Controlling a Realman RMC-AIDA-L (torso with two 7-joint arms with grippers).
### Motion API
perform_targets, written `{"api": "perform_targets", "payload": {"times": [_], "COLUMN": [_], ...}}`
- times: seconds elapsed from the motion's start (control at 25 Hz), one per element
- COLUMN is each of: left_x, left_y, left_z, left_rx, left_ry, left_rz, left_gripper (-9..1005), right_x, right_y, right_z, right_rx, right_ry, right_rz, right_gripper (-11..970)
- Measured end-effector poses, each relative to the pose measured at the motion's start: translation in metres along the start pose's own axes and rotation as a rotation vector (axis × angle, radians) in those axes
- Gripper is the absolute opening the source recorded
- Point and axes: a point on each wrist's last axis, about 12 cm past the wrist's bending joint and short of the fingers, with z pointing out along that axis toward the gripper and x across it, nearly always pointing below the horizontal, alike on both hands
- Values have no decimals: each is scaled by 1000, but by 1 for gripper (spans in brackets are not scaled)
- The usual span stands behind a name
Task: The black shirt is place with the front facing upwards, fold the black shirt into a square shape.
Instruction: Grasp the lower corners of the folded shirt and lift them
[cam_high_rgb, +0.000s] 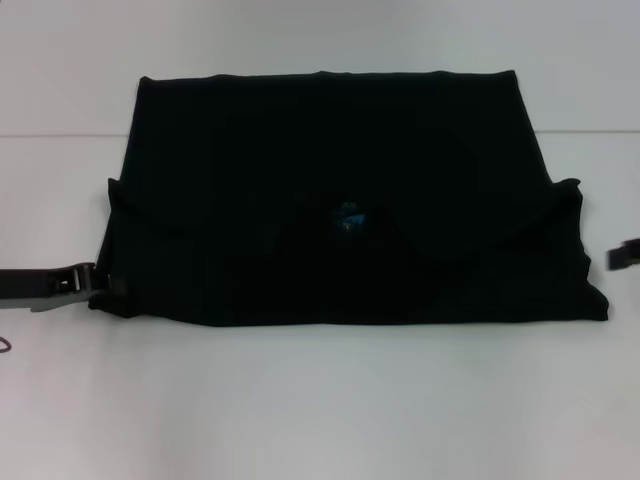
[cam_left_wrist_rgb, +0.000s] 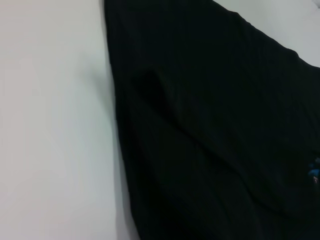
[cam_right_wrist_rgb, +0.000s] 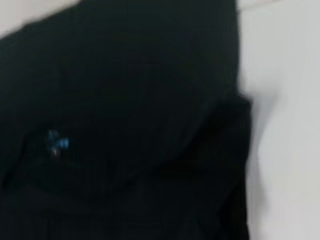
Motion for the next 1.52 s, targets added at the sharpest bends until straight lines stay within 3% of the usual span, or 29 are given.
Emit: {"api": "perform_targets", "payload": {"times": [0.16,0.72,1.24,1.52], "left_x": [0,0,-1,-1], "left_y": [1,-1,-2,-2], "left_z": [-1,1,0,0], "left_rx": [-2,5,12,19], "left_ry": [-2,-5,-5,-1], "left_rz": [1,8,9,9], "left_gripper": [40,40,39,40], "right_x": [-4,-4,-1,1], "right_y": [7,22,26,25], "right_z": [23,60,70,72], "right_rx": [9,34,49,54], "right_ry": [23,14,16,14], "right_rz": [-20,-74,-113,-124], "right_gripper": [803,773,746,567]}}
